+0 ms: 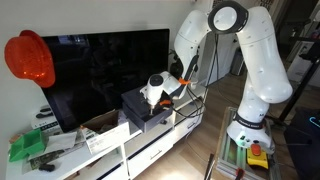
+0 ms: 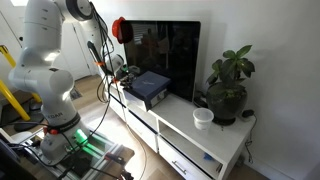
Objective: Remove the shoe box lid and put it to the tight side of the shoe box, remove the sunglasses from the shoe box and put them on the shoe box lid
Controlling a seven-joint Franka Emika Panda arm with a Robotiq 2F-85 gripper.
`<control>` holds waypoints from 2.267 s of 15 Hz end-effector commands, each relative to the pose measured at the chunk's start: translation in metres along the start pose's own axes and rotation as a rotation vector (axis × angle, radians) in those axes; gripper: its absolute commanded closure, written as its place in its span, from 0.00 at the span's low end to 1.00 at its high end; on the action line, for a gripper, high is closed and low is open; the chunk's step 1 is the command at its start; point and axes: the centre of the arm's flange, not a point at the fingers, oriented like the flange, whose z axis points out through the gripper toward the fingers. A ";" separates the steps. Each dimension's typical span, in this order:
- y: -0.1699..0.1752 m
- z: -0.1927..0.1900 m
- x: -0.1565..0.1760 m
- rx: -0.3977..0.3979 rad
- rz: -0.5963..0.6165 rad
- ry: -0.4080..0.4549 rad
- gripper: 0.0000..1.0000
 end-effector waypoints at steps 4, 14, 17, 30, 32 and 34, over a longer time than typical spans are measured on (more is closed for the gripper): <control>0.008 -0.058 0.008 -0.046 0.059 0.034 0.99; 0.053 -0.143 0.010 -0.251 0.135 0.045 0.99; 0.065 -0.161 0.009 -0.335 0.160 0.022 0.99; 0.116 -0.155 -0.041 -0.572 0.244 -0.238 0.99; 0.129 -0.144 -0.060 -0.580 0.283 -0.299 0.99; 0.142 -0.127 -0.078 -0.564 0.339 -0.350 0.99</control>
